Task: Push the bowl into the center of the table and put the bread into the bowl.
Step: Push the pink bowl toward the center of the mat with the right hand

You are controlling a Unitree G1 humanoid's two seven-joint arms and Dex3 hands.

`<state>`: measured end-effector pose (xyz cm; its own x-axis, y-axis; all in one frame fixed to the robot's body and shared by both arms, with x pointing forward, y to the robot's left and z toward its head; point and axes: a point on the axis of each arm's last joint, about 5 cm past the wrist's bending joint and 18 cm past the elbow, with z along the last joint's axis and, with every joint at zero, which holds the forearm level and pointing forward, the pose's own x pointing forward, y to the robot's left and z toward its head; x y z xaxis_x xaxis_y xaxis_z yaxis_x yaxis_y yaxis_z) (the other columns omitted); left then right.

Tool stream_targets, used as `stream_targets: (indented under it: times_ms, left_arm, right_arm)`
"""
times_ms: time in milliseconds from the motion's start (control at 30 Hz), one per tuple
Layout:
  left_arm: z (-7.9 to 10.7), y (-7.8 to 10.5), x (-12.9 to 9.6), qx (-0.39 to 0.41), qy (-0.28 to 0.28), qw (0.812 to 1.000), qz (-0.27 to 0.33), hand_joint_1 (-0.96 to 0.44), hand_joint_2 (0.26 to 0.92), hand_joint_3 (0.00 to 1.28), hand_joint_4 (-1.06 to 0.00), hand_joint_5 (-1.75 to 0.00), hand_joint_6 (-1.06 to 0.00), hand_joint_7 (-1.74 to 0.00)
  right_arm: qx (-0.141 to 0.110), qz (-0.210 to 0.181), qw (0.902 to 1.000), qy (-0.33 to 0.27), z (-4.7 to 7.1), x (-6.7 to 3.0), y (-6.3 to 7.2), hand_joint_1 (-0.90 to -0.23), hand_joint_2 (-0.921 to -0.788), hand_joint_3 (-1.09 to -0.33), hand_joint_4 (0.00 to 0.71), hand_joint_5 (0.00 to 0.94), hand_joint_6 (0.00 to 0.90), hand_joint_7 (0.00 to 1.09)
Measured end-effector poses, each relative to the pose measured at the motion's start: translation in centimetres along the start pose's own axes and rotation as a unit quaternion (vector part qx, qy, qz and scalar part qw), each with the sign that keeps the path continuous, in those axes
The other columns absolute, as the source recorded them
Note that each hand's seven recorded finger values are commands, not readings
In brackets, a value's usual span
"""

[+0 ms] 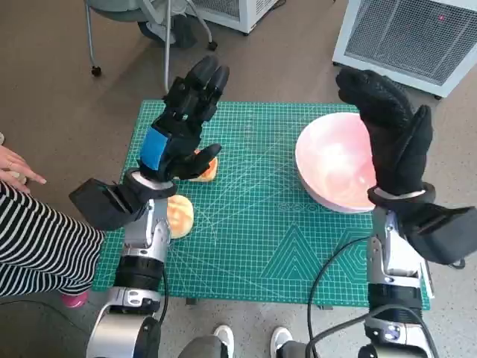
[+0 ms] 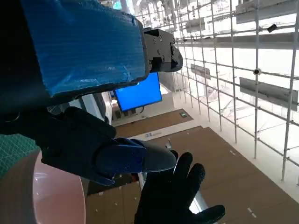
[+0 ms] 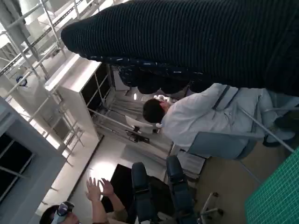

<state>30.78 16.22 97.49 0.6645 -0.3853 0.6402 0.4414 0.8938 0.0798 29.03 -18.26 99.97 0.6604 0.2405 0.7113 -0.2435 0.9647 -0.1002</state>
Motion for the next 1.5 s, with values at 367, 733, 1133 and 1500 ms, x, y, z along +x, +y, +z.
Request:
stream_targets:
  times_ms: [367,733,1133,1500]
  left_arm:
    - [0.0,0.3,-0.2,-0.001,0.001,1.000,0.004,-0.70,0.921,0.32,-0.09,0.00,0.00,-0.37]
    - [-0.4,0.2,-0.4,-0.008,0.009,1.000,0.007,-0.68,0.921,0.32,-0.10,0.00,0.00,-0.39]
    - [-0.4,0.2,-0.4,-0.007,0.007,1.000,0.008,-0.69,0.921,0.32,-0.10,0.00,0.00,-0.39]
    - [-0.3,0.2,-0.4,-0.006,0.007,1.000,0.008,-0.69,0.921,0.32,-0.10,0.00,0.00,-0.39]
  right_arm:
    - [-0.045,-0.070,0.9963,0.023,0.2,-2.01,-5.0,-0.715,-0.921,-0.697,0.151,0.000,0.068,0.38]
    - [-0.083,-0.166,0.9805,0.066,-0.5,-3.41,-7.3,-0.705,-0.921,-0.762,0.113,0.000,0.005,0.38]
    - [-0.075,-0.228,0.9608,0.138,-1.9,-4.44,-9.0,-0.675,-0.921,-0.797,0.105,0.000,0.002,0.36]
    - [-0.052,-0.255,0.9388,0.226,-3.5,-5.39,-9.1,-0.638,-0.921,-0.805,0.107,0.002,0.006,0.35]
